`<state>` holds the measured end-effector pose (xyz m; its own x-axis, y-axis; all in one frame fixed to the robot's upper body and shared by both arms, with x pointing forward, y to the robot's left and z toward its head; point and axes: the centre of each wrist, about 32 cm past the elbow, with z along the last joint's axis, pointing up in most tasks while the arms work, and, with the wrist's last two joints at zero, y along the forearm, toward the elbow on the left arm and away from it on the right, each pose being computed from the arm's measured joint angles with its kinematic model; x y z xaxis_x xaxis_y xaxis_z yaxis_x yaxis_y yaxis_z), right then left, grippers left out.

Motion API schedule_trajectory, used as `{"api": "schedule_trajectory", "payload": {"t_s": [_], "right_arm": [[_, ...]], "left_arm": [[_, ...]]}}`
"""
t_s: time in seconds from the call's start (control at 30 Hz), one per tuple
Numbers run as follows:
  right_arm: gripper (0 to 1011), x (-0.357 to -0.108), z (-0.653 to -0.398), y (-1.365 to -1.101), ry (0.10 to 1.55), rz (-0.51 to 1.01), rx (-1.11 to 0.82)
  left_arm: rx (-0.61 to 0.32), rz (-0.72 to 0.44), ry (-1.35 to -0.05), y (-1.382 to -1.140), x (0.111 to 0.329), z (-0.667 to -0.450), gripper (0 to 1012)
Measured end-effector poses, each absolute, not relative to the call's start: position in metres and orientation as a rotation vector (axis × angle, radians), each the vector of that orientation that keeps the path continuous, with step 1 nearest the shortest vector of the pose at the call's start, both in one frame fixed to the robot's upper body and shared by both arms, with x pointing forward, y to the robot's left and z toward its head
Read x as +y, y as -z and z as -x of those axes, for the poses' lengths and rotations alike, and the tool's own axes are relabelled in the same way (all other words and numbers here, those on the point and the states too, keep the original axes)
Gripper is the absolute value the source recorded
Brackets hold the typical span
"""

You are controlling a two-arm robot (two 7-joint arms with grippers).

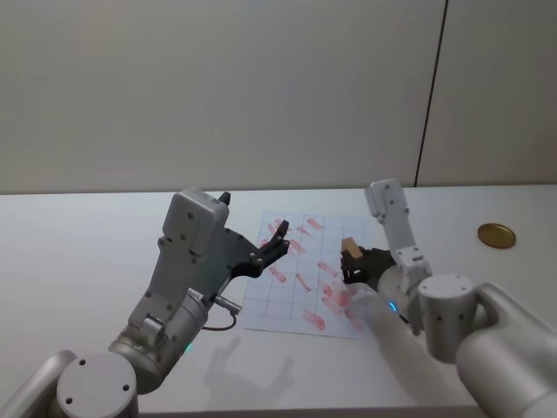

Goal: Use the one hand to pick up the stamp and affix it onto the A4 paper.

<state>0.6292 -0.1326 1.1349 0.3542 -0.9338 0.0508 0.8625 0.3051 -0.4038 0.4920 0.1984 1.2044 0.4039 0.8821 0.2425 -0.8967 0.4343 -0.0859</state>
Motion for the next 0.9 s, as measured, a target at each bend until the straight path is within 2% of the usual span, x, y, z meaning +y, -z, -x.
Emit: {"api": "schedule_trajectory", "payload": {"t_s": [0.4, 0.9], "right_arm": [[221, -0.123, -0.64, -1.13, 1.205, 0.437, 0.256], [221, -0.123, -0.638, -1.122, 1.218, 0.473, 0.271]], "left_arm": [[-0.268, -0.061, -1.124, -1.204, 0.198, -0.492, 993], [-0.268, -0.061, -1.124, -1.204, 0.198, -0.492, 993]]}}
